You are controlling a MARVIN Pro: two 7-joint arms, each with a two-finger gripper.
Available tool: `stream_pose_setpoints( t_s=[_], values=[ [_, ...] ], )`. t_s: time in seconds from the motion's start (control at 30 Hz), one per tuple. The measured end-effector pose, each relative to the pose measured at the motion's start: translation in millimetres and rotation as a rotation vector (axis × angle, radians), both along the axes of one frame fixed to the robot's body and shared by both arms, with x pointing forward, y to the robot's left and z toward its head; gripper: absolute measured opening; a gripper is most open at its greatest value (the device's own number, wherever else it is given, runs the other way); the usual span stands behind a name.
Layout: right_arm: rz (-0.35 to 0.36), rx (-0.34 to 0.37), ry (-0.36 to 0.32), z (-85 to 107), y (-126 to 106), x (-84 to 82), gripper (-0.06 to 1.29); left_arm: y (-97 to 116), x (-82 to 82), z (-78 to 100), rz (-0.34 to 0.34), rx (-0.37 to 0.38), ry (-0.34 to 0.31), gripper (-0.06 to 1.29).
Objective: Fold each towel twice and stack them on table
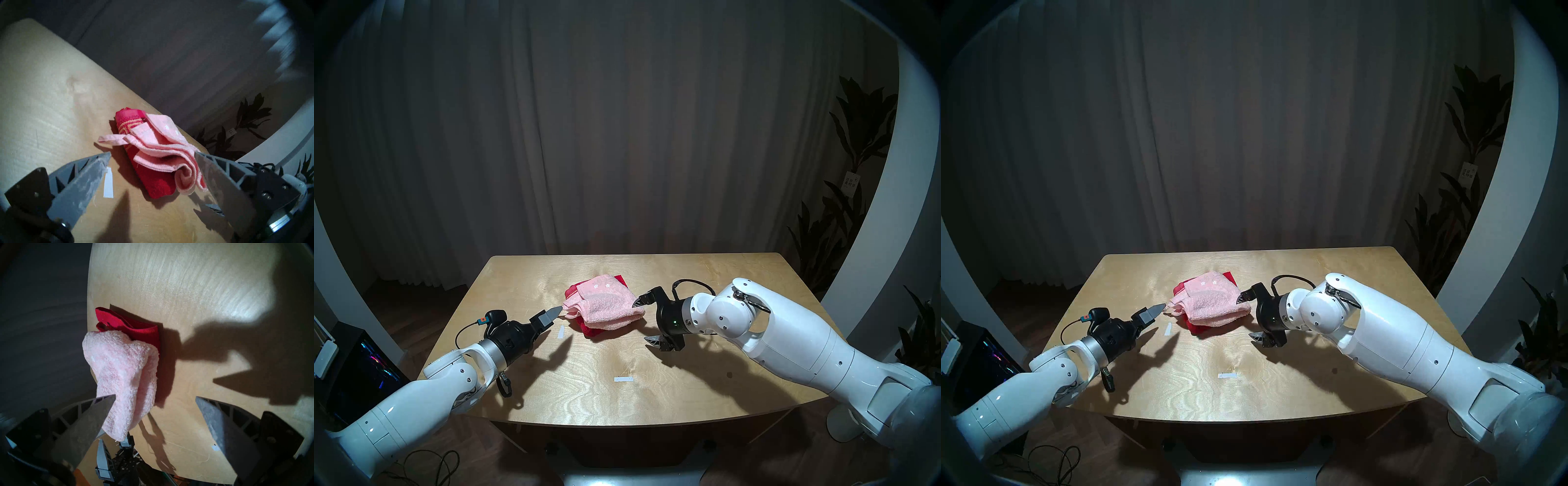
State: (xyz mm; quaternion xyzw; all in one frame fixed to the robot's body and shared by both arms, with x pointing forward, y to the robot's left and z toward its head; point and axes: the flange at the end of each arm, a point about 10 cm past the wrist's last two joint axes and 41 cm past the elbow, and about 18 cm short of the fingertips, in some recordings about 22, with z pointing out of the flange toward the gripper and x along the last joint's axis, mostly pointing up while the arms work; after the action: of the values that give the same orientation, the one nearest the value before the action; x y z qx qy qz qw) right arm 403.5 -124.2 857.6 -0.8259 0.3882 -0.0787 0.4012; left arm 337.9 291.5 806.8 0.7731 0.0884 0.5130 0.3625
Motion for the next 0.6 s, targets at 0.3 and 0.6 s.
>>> stream_pose_setpoints(
  t_s=[0.3, 0.6],
  values=[
    [-0.067, -0.099, -0.135, 32.4, -40.1, 16.6, 1.22, 3.2, 3.5, 23.1, 0.009, 0.198, -0.14, 1.23],
    [-0.124, -0.254, -0.337, 59.0, -70.0, 35.1, 1.22, 11.3, 9.5, 34.7, 0.054, 0.369, -0.228, 1.23]
  ],
)
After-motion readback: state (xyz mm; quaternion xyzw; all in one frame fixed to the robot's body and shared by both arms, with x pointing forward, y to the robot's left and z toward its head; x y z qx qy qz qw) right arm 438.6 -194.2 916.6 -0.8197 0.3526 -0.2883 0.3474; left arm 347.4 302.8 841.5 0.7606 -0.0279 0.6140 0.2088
